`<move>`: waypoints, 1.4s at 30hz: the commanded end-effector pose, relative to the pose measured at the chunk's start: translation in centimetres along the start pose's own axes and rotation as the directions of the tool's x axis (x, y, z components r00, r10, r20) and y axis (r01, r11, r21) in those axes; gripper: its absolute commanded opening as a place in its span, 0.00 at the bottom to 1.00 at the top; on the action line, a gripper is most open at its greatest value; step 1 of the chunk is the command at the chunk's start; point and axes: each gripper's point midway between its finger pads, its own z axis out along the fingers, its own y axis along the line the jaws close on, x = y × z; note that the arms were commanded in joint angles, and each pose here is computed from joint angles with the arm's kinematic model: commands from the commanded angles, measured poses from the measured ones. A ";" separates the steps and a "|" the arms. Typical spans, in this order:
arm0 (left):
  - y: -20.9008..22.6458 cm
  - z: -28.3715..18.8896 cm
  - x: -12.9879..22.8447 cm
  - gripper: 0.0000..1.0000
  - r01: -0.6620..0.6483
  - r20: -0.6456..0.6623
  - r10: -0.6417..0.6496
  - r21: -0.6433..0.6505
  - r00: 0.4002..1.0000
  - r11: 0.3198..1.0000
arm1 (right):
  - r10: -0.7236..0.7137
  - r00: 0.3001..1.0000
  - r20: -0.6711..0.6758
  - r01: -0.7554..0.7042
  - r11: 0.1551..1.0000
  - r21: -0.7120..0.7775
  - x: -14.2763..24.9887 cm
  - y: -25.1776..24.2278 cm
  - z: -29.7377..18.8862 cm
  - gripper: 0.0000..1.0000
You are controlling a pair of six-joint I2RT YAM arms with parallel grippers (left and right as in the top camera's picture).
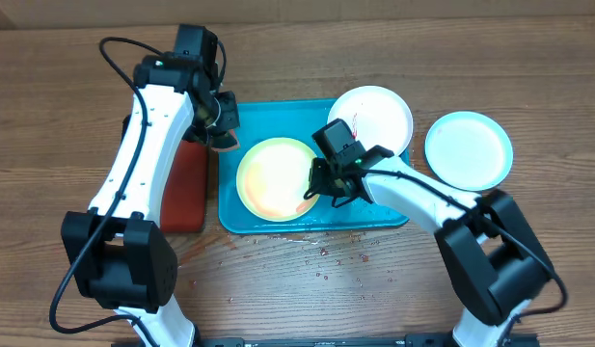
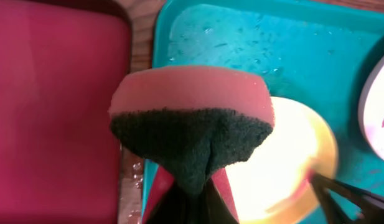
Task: Clean dirty plates on tray and stack at the side
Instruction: 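Lift and tilt the yellow plate up with the right gripper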
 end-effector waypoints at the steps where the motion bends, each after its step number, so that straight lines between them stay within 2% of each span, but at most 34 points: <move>1: -0.1 -0.4 -0.1 0.04 0.018 0.007 -0.018 -0.003 1.000 1.000 | -0.122 0.963 0.240 0.098 0.989 0.111 -4.6 1.0 -5.3 0.04; 4: -0.2 -0.4 -0.2 0.04 0.021 0.009 -0.021 0.001 1.000 1.000 | -0.206 0.923 0.324 0.131 0.962 0.239 -5.5 0.7 -7.9 0.04; 8: -0.3 -0.4 -0.4 0.04 0.020 0.017 -0.020 0.004 1.000 1.000 | -0.292 0.850 0.439 0.103 0.909 0.405 -6.3 0.1 -11.5 0.04; 13: -0.2 -0.4 -0.4 0.04 0.021 0.018 -0.021 0.004 1.000 1.000 | -0.433 0.711 0.555 0.022 0.802 0.597 -6.5 0.1 -16.1 0.04; 16: -0.2 -0.4 -0.4 0.04 0.020 0.017 -0.020 0.004 1.000 1.000 | -0.555 0.602 0.574 -0.021 0.707 0.707 -6.3 1.0 -19.0 0.04; 18: -0.2 -0.4 -0.4 0.04 0.020 0.017 -0.020 0.004 1.000 1.000 | -0.614 0.525 0.589 -0.086 0.650 0.755 -6.0 1.6 -21.3 0.04; 22: -0.2 -0.4 -0.4 0.04 0.020 0.018 -0.020 0.004 1.000 1.000 | -0.670 0.424 0.610 -0.192 0.591 0.783 -5.2 2.3 -24.3 0.04; 31: -0.3 -0.4 -0.6 0.04 0.020 0.027 -0.020 0.007 0.999 1.000 | -0.671 0.412 0.617 -0.175 0.606 0.776 -4.6 3.2 -24.3 0.04; 42: -0.4 -0.3 -1.0 0.04 0.019 0.043 -0.020 0.011 0.999 1.000 | -0.696 0.419 0.583 -0.157 0.577 0.802 -4.7 3.2 -24.3 0.04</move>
